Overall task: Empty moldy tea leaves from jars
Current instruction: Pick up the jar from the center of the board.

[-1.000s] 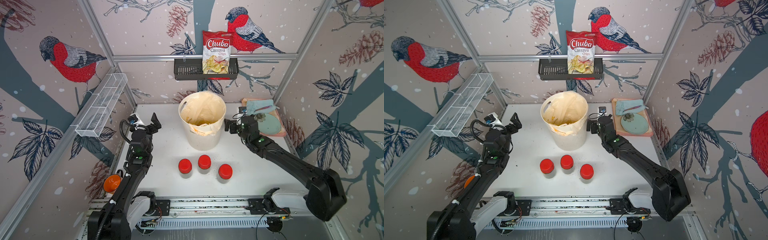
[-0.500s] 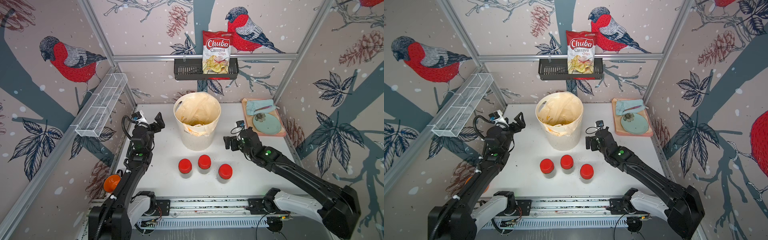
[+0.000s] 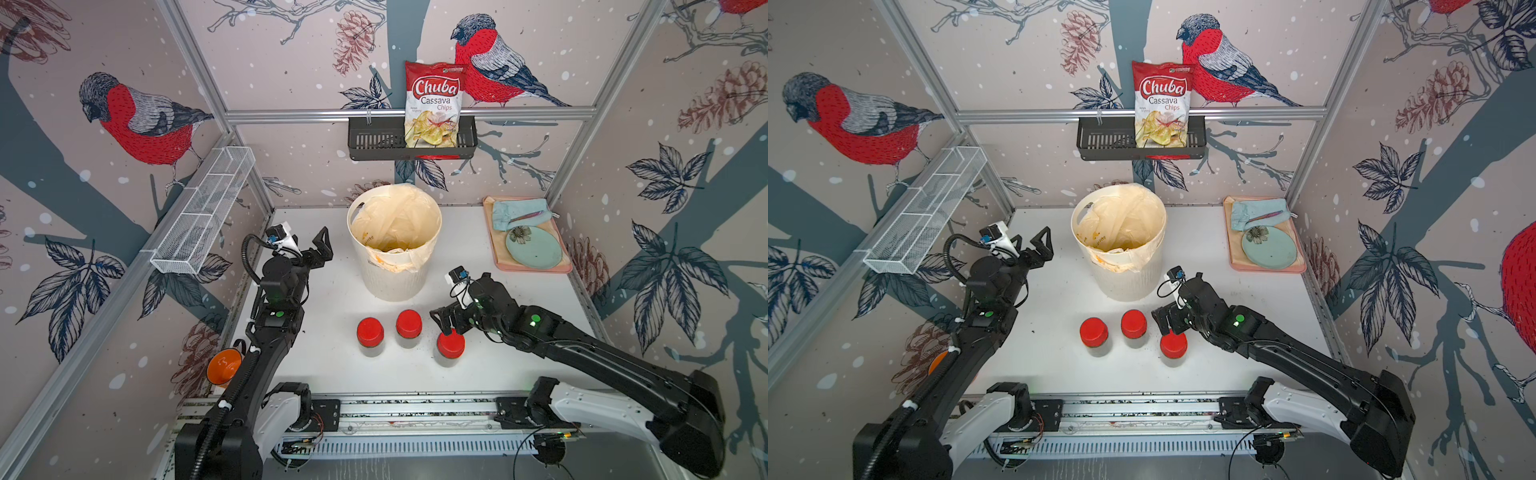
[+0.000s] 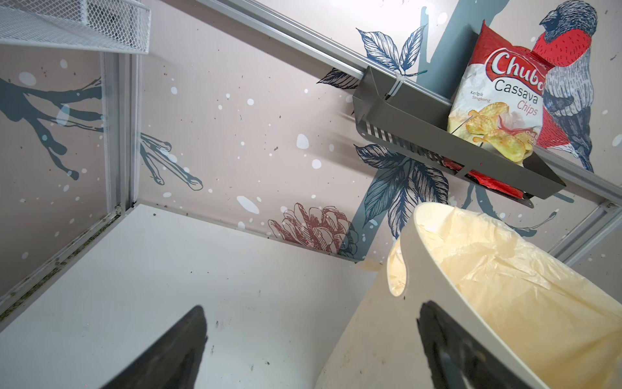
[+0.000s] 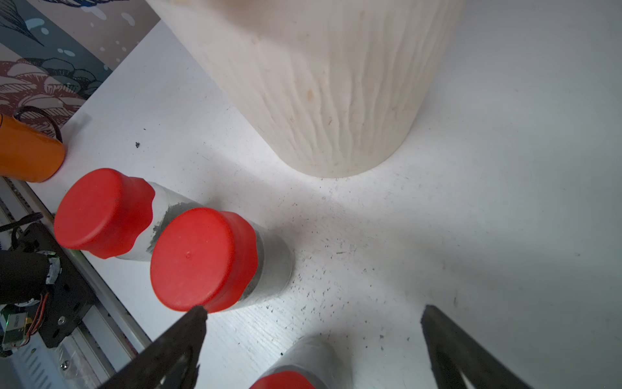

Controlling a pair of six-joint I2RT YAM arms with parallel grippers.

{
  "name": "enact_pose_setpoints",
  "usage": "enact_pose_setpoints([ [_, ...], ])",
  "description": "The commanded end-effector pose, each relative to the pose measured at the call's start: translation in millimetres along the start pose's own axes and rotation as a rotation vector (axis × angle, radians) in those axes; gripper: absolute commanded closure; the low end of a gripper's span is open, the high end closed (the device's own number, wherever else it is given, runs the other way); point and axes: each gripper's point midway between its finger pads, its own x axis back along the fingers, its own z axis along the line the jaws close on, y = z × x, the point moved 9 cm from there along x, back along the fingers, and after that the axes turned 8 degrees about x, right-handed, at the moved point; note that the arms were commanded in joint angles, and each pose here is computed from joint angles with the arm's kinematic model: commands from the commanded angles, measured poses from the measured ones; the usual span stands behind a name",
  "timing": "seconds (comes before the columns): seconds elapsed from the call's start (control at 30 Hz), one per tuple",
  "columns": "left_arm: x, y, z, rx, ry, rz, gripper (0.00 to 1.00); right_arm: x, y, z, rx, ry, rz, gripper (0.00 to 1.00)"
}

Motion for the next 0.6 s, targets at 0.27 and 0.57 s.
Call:
enact_pose_setpoints([
  [0.27, 2.7, 1.8, -4.6, 0.023, -0.051, -0.006, 0.04, 14.3, -17.3, 18.1, -0.035, 0.024, 0.114, 0.0],
  [0.57, 3.9, 2.6, -6.3, 0.024, -0.064, -0.003, 0.04, 12.3, -31.4, 26.2, -0.076, -0.016, 0.163, 0.0],
])
